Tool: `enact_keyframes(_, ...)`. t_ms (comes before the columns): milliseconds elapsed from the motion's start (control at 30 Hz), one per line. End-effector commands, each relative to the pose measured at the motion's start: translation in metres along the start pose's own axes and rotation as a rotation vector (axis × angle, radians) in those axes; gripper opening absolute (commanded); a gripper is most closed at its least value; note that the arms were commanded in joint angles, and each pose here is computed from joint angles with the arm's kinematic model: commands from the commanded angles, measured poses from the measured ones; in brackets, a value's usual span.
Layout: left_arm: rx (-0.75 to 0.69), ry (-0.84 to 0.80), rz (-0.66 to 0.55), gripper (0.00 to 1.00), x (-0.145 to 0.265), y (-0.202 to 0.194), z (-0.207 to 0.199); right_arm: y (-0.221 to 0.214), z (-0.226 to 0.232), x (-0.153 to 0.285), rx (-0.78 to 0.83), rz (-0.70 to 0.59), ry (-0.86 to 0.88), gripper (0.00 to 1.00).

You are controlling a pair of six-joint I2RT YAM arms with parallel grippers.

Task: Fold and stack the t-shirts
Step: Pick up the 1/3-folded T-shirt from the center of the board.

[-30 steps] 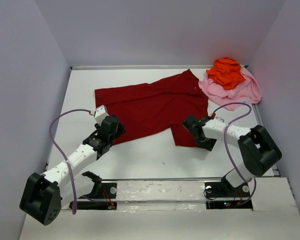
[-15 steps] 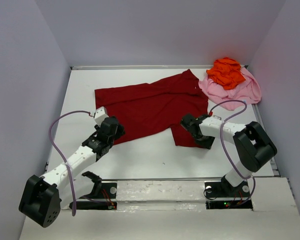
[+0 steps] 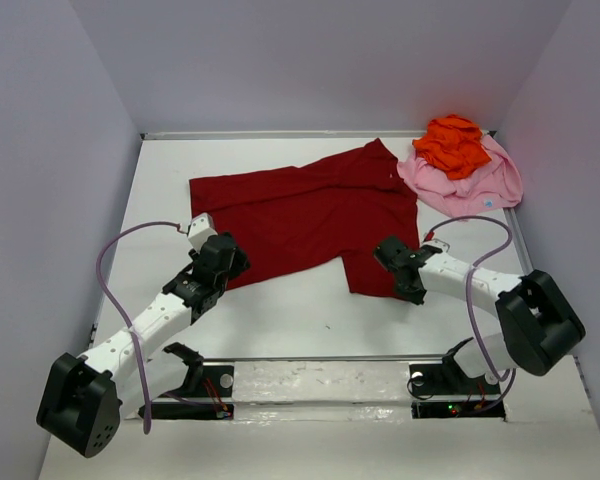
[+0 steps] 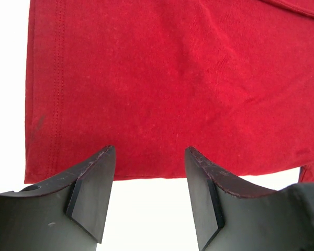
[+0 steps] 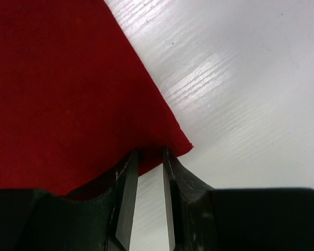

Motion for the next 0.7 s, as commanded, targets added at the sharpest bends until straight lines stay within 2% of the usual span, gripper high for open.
enact_keyframes(0, 0.009, -0.03, -0.025, 0.65, 0.001, 0.003, -0.004, -0.008, 0.0, 0.001, -0.006, 0.047, 0.082, 0.34)
enact_keyframes(33, 0.006, -0.03, -0.024, 0.65, 0.001, 0.003, -0.004, -0.008, 0.001, 0.001, -0.001, 0.046, 0.086, 0.41)
enact_keyframes(133, 0.005, -0.031, -0.023, 0.65, 0.001, 0.003, -0.004, -0.006, -0.001, 0.004, -0.001, 0.043, 0.076, 0.56)
enact_keyframes(233, 0.001, -0.031, -0.025, 0.65, 0.001, 0.003, -0.004, -0.004, -0.004, 0.012, -0.022, 0.043, 0.114, 0.61)
enact_keyframes(400, 0.0, -0.027, -0.025, 0.65, 0.0, 0.004, -0.005, 0.004, -0.013, 0.023, -0.052, -0.013, 0.129, 0.61)
enact_keyframes(567, -0.001, -0.029, -0.027, 0.65, 0.001, 0.004, -0.005, 0.005, -0.01, 0.022, -0.043, -0.002, 0.128, 0.47)
enact_keyframes(667, -0.001, -0.027, -0.029, 0.65, 0.002, 0.004, -0.003, 0.004, -0.008, 0.02, -0.028, 0.006, 0.116, 0.46)
Point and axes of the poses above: each gripper's point midway between its finger pads, its own x axis back along the fingers, its own z axis along the line the jaws close on, y = z × x, the point moved 10 cm from there along x, back along the fingers, and after that the axes turned 3 degrees about x, right-handed, at the moved point
